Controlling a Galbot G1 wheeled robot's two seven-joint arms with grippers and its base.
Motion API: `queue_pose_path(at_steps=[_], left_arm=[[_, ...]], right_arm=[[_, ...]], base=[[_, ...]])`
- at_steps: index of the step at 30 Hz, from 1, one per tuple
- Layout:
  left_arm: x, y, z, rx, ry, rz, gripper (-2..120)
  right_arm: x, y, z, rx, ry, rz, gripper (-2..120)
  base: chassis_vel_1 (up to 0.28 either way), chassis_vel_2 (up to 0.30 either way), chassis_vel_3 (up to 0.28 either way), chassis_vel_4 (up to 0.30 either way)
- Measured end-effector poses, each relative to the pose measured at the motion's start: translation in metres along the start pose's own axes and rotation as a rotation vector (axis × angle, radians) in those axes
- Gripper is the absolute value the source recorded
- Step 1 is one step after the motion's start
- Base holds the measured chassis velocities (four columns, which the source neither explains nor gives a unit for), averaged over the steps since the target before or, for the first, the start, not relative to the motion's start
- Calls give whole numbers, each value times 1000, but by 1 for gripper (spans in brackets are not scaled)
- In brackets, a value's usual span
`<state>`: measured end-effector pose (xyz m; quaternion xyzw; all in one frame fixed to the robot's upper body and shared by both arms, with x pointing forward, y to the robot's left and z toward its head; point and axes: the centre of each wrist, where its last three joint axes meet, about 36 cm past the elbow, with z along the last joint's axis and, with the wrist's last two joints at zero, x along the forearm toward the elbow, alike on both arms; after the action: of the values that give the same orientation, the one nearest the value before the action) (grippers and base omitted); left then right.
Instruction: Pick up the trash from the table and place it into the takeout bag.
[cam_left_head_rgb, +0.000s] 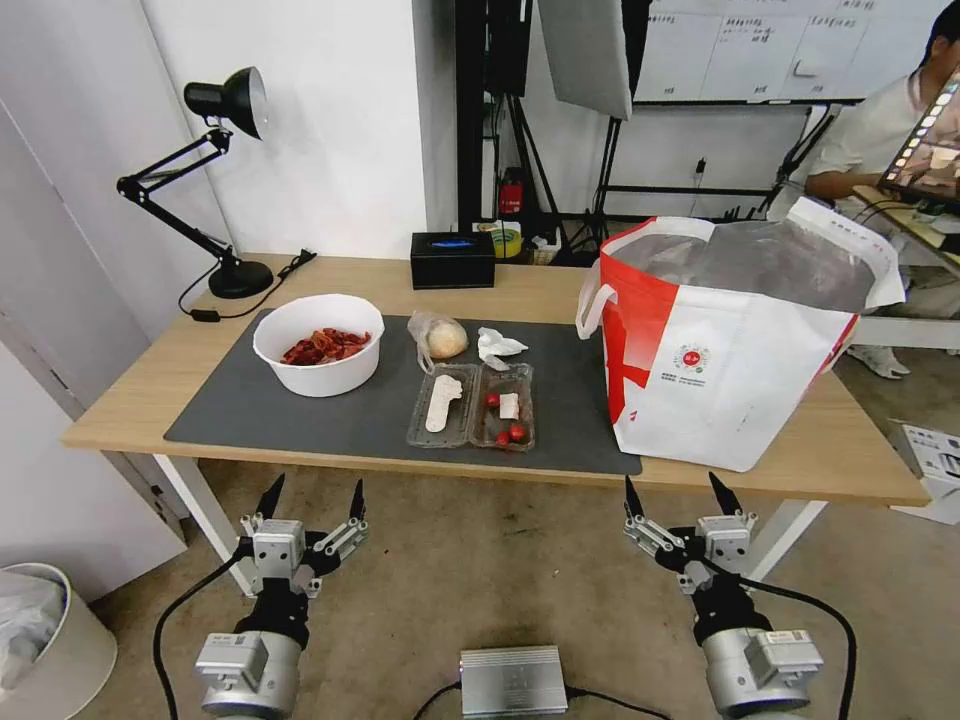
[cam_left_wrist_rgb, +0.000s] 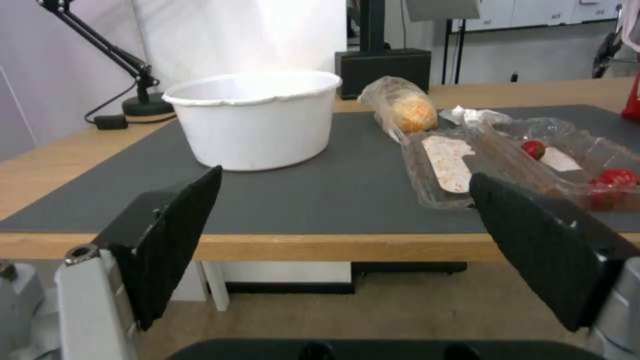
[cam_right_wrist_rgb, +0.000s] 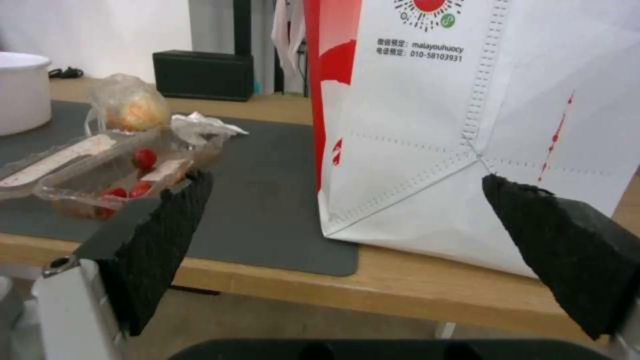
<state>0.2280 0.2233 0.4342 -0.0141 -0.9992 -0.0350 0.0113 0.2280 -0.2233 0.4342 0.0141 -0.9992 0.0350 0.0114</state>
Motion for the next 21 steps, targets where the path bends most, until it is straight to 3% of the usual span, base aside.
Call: queue_pose_path(at_steps=[21], left_arm=[[0,0,0,0,0,0,100]], right_arm=[[0,0,0,0,0,0,100]], base=[[0,0,0,0]])
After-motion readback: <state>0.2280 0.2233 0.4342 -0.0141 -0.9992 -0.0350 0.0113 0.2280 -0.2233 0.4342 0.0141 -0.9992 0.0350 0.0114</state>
